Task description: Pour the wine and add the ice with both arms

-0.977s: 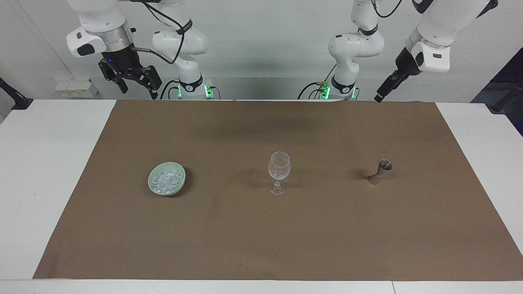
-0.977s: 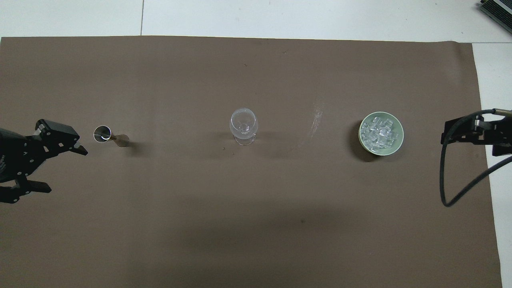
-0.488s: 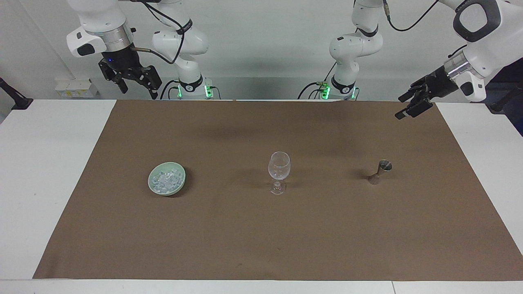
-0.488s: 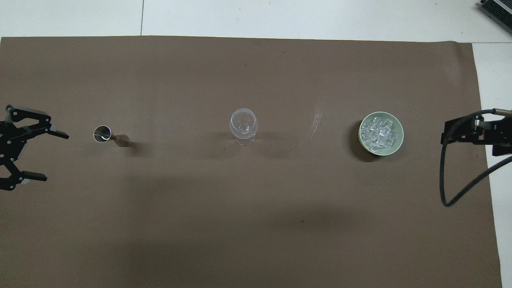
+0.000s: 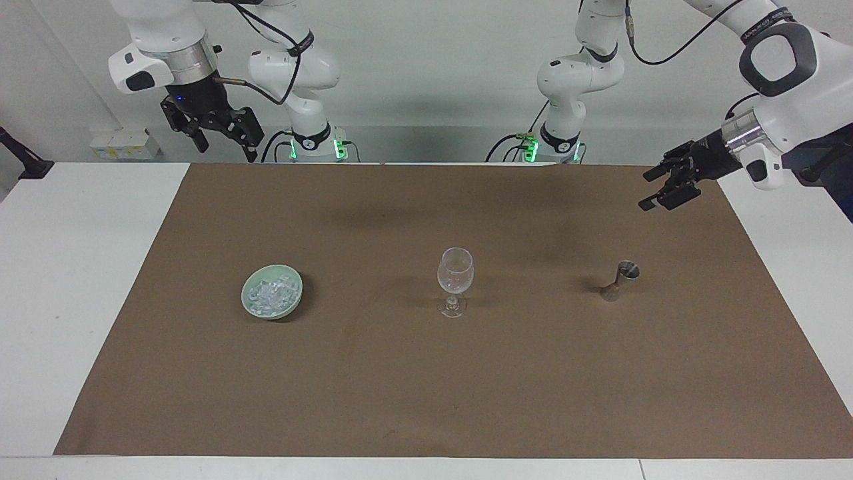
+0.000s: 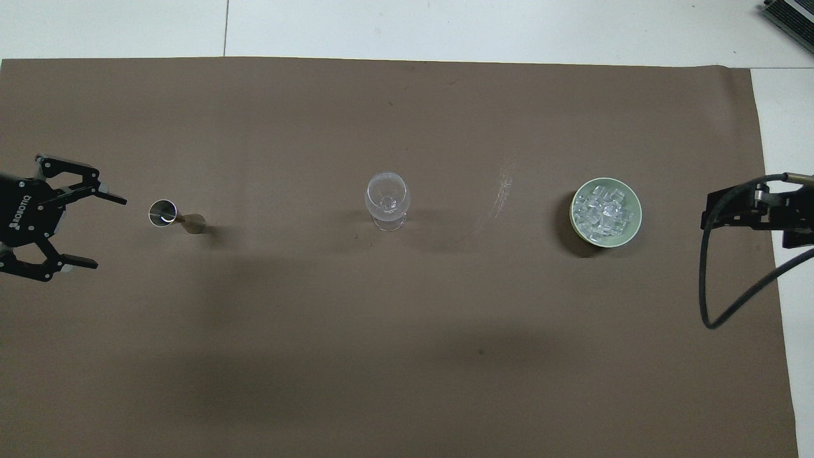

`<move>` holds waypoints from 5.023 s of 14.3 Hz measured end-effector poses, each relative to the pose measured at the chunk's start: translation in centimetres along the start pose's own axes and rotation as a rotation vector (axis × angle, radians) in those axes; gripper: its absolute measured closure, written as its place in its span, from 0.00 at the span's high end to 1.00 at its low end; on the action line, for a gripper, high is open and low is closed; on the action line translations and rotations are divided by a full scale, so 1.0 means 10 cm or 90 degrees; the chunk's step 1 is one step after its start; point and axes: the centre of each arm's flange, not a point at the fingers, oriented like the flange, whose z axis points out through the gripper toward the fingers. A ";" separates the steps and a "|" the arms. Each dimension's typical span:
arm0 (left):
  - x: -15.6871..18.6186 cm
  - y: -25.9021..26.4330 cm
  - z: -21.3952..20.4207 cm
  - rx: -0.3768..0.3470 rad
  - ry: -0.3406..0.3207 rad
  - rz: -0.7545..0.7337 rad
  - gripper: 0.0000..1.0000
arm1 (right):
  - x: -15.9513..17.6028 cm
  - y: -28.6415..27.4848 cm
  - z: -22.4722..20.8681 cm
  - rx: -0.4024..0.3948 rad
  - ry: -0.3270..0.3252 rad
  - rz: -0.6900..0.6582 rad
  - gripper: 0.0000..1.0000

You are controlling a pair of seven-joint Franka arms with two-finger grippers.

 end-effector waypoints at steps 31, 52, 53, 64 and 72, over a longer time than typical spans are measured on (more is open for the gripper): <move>2.12 -0.25 1.18 -0.157 -0.253 -0.256 1.00 | 0.00 0.00 0.00 -0.001 -0.002 0.000 1.00; 1.94 -0.29 1.67 -0.161 -0.297 -0.174 1.00 | 0.00 0.00 0.00 -0.001 -0.002 0.000 1.00; 1.93 -0.30 1.68 -0.161 -0.297 -0.172 0.96 | 0.00 0.00 0.00 -0.001 -0.002 0.000 1.00; 1.91 -0.32 1.70 -0.166 -0.301 -0.166 0.51 | 0.00 0.01 0.00 -0.001 -0.002 0.001 1.00; 1.91 -0.32 1.70 -0.167 -0.301 -0.166 0.23 | 0.00 0.01 0.00 -0.001 -0.002 0.001 1.00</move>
